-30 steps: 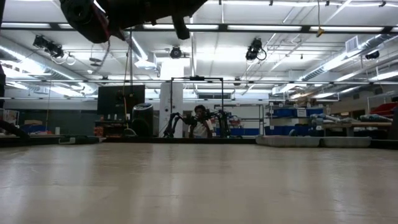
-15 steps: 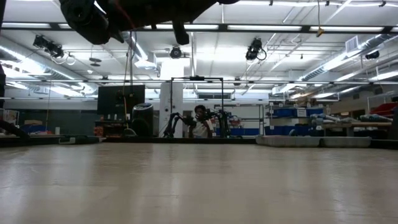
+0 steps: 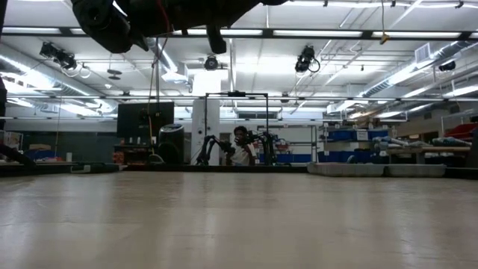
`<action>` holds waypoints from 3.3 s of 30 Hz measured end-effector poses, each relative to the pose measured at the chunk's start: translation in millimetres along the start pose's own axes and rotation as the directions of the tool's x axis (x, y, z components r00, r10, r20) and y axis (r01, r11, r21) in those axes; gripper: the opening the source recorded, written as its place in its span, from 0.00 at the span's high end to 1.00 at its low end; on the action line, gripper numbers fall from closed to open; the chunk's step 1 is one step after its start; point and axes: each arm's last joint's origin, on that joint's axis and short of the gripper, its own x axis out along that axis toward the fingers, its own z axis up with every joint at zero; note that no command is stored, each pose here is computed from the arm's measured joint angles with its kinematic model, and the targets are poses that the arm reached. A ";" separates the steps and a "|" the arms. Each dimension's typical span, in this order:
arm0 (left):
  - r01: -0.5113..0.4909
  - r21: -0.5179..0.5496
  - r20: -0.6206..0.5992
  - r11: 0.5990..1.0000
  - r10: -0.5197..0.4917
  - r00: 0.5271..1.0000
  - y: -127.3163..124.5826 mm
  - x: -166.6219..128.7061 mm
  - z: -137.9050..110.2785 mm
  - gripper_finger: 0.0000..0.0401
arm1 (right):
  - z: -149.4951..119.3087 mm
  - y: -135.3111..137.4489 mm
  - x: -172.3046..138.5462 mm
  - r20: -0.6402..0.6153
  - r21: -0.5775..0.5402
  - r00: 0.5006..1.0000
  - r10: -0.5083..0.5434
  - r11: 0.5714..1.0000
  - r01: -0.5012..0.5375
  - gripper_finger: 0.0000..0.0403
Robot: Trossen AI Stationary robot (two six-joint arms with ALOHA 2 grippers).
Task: Coil cords
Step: Coil the red cable wire onto the black spool
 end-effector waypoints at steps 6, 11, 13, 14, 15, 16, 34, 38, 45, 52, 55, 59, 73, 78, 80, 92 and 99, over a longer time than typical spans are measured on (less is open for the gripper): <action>-0.054 -0.008 0.011 0.998 0.054 0.998 0.3 -0.1 0.2 0.99 | -0.1 -1.4 -0.6 -0.029 0.017 0.998 -0.059 0.998 0.059 1.00; -0.096 -0.007 0.012 0.995 0.096 0.995 1.5 -0.3 -0.3 0.99 | 0.6 -1.9 -0.1 -0.014 0.081 0.999 -0.047 0.996 0.048 1.00; -0.099 -0.006 0.012 0.995 0.099 0.995 1.5 -0.3 -0.3 0.99 | 0.2 -2.3 0.6 -0.012 0.094 0.999 -0.042 0.995 0.043 1.00; -0.099 -0.006 0.012 0.995 0.099 0.995 1.5 -0.3 -0.3 0.99 | -0.5 -2.6 1.3 -0.015 0.099 0.999 -0.039 0.994 0.040 1.00; -0.099 -0.005 0.014 0.995 0.099 0.995 1.5 -0.3 -0.1 0.99 | -1.7 -3.4 2.6 -0.017 0.108 0.999 -0.032 0.994 0.034 1.00; -0.098 -0.006 0.018 0.995 0.098 0.995 1.4 -0.2 0.3 0.99 | -3.4 -4.2 4.3 -0.020 0.117 1.000 -0.022 0.993 0.024 1.00; -0.143 -0.027 0.010 0.989 0.144 0.990 0.9 1.8 0.4 0.99 | -13.1 -28.3 26.3 0.004 0.206 0.999 -0.042 0.978 0.041 1.00; -0.126 -0.010 -0.004 0.992 0.126 0.992 0.3 1.8 -0.8 0.99 | -11.5 -30.0 26.9 0.025 0.211 0.999 -0.043 0.977 0.037 1.00; -0.147 0.003 -0.005 0.989 0.147 0.989 0.6 1.6 -0.7 0.99 | 1.7 -19.4 14.3 0.089 0.124 0.995 -0.041 0.992 0.030 1.00; -0.124 0.003 -0.010 0.992 0.124 0.992 -0.1 1.6 -0.9 0.99 | 2.1 -22.6 15.8 0.094 0.161 0.993 -0.065 0.986 0.050 1.00; -0.089 0.015 -0.017 0.996 0.089 0.996 -1.1 1.7 -1.1 0.99 | 0.9 -24.5 17.6 0.092 0.188 0.993 -0.068 0.981 0.049 1.00; -0.041 0.059 -0.026 0.997 0.043 0.999 -2.4 1.7 -1.4 0.99 | -2.0 -27.4 21.3 0.091 0.219 0.994 -0.055 0.975 0.034 1.00; -0.002 0.139 -0.065 0.990 0.011 0.998 -2.8 1.4 -5.0 0.99 | 2.4 -33.9 18.8 0.113 0.206 0.991 -0.076 0.977 0.051 1.00; -0.010 0.141 -0.070 0.990 0.020 0.997 -2.5 1.4 -5.7 0.99 | 16.1 -45.3 1.5 0.122 0.182 0.986 -0.116 0.979 0.092 1.00; -0.012 0.141 -0.069 0.990 0.022 0.997 -2.4 1.4 -5.6 0.99 | 21.2 -49.3 -5.9 0.123 0.169 0.984 -0.126 0.980 0.105 1.00; -0.010 0.144 -0.091 0.990 0.023 0.996 -2.1 1.2 -7.9 0.99 | 32.1 -62.0 -51.6 -0.033 0.059 0.986 -0.166 0.984 0.168 1.00; -0.020 0.147 -0.100 0.989 0.035 0.994 -0.9 1.3 -8.7 0.99 | 40.5 -64.6 -79.5 -0.044 0.038 0.988 -0.149 0.988 0.150 1.00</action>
